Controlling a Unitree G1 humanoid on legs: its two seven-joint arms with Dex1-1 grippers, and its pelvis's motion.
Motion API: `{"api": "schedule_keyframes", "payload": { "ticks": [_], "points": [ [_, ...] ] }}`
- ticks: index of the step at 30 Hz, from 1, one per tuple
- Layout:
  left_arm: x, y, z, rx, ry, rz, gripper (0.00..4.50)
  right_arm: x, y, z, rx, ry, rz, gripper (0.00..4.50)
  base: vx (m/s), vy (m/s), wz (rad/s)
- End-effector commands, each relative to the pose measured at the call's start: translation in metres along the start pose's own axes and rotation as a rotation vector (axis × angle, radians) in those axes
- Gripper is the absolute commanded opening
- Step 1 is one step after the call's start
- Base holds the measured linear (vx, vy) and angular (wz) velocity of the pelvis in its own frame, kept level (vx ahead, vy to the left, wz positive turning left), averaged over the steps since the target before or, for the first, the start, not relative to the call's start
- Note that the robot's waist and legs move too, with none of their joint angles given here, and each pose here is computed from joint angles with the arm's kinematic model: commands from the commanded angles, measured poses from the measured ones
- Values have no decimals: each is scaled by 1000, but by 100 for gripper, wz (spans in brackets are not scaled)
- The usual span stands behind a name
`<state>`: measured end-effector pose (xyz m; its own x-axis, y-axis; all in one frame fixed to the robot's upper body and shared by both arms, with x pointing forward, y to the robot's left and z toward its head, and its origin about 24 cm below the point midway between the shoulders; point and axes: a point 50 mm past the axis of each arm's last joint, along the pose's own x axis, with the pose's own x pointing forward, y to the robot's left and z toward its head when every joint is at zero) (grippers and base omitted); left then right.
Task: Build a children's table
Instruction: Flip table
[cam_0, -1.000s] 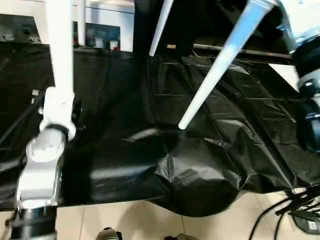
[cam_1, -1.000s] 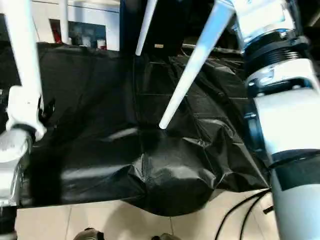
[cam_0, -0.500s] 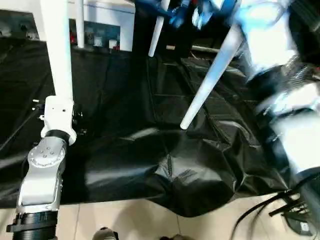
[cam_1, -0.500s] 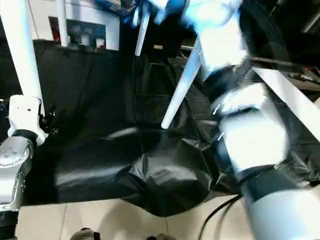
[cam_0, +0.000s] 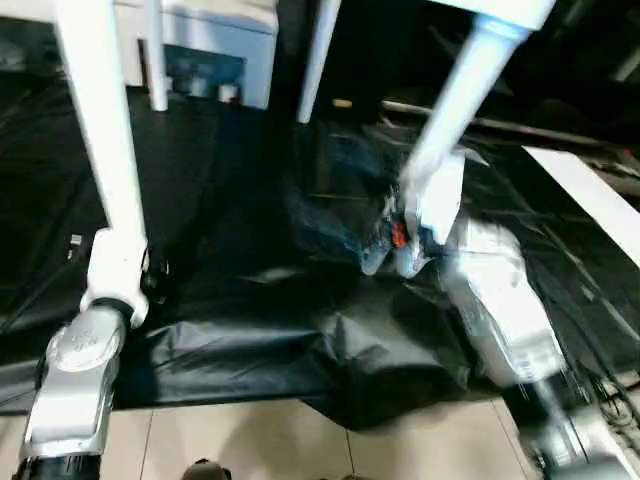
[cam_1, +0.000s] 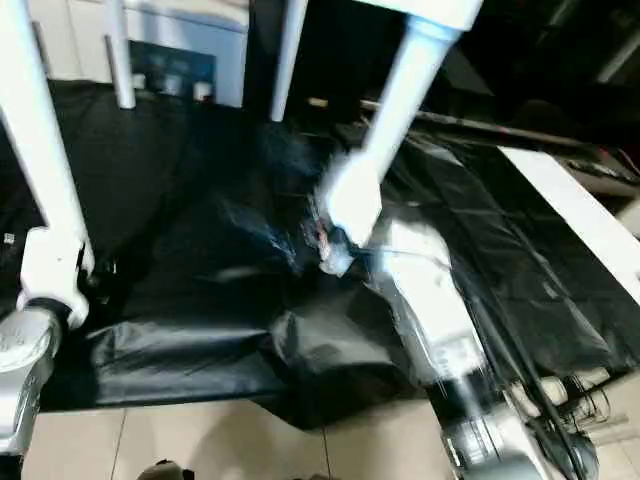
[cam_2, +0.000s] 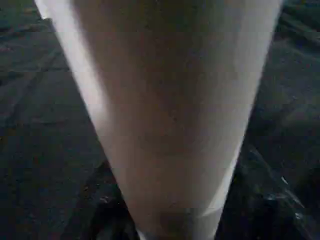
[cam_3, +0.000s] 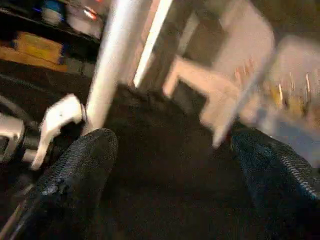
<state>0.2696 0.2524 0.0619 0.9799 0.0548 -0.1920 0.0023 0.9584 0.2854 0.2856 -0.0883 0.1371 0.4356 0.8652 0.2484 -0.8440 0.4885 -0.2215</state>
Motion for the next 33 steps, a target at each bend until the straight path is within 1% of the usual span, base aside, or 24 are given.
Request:
{"api": "schedule_keyframes", "payload": {
  "ticks": [1, 3, 4, 5, 6, 7, 9, 10, 11, 12, 13, 14, 16, 18, 19, 21, 25, 26, 28, 29, 30, 32, 33],
  "points": [
    [0, -9, -4, -6, 1, -44, 266, -13, -6, -7, 49, 61, -63, 409, 0, 0, 0],
    [-3, -9, -11, -2, 16, -41, 279, -27, -7, -25, 120, 152, -142, 409, -58, 3, 0],
    [-3, -9, -11, -2, 16, -41, 288, -27, -7, -25, 120, 152, -142, 409, -115, 6, -1],
    [-6, -9, -15, 1, 24, -38, 288, -35, -8, -33, 146, 189, -197, 409, -80, -60, 10],
    [-13, -5, -23, 5, 43, -25, 299, -49, -5, -42, 185, 236, -272, 409, 15, -152, 16],
    [-16, -4, -26, 1, 49, -22, 312, -54, -4, -43, 197, 246, -291, 409, 15, -152, 16],
    [-25, 1, -32, -1, 56, -3, 321, -63, 2, -46, 225, 266, -317, 409, 38, -49, -1],
    [-25, 1, -32, -1, 56, -1, 332, -63, 2, -46, 226, 267, -319, 409, 0, 0, 0],
    [-31, 2, -34, -10, 55, 4, 332, -67, 4, -46, 235, 273, -333, 409, -83, 18, 19],
    [-41, 1, -36, -24, 45, 0, 350, -71, 6, -46, 244, 280, -352, 409, 0, 0, 0],
    [-50, 1, -38, -25, 32, 10, 350, -74, 7, -45, 251, 284, -370, 409, 0, 0, 0],
    [-50, 1, -38, -25, 32, 10, 356, -74, 7, -45, 251, 284, -370, 409, 4, 54, -15],
    [-67, 0, -40, -47, 8, 34, 356, -79, 9, -44, 257, 297, -402, 409, 0, 0, 0],
    [-79, -2, -34, -69, -52, 79, 356, -84, 10, -43, 250, 304, -436, 409, 0, 0, 0],
    [-85, -5, -30, -116, -86, 96, 356, -86, 11, -43, 247, 303, -449, 409, 0, 0, 0],
    [-90, -10, -22, -149, -144, 84, 356, -89, 12, -42, 241, 288, -470, 409, 0, 0, 0],
    [-96, -23, -6, -197, -217, 21, 356, -92, 12, -36, 213, 261, -514, 409, 0, 0, 0],
    [-97, -30, 3, -210, -249, -22, 356, -95, 5, -32, 190, 239, -588, 409, 0, 0, 0],
    [-97, -37, 13, -210, -289, -52, 356, -97, -5, -28, 196, 202, -665, 409, 0, 0, 0],
    [-96, -40, 19, -206, -312, -64, 358, -96, -8, -27, 205, 187, -681, 427, 0, 0, 0],
    [-94, -45, 28, -198, -345, -78, 359, -95, -6, -28, 230, 189, -653, 438, 0, 0, 0],
    [-93, -47, 31, -202, -353, -85, 359, -95, -5, -28, 238, 194, -638, 438, 0, 0, 0],
    [-92, -48, 32, -207, -356, -88, 359, -95, -3, -29, 244, 198, -626, 448, 0, 0, 0]
  ]
}}
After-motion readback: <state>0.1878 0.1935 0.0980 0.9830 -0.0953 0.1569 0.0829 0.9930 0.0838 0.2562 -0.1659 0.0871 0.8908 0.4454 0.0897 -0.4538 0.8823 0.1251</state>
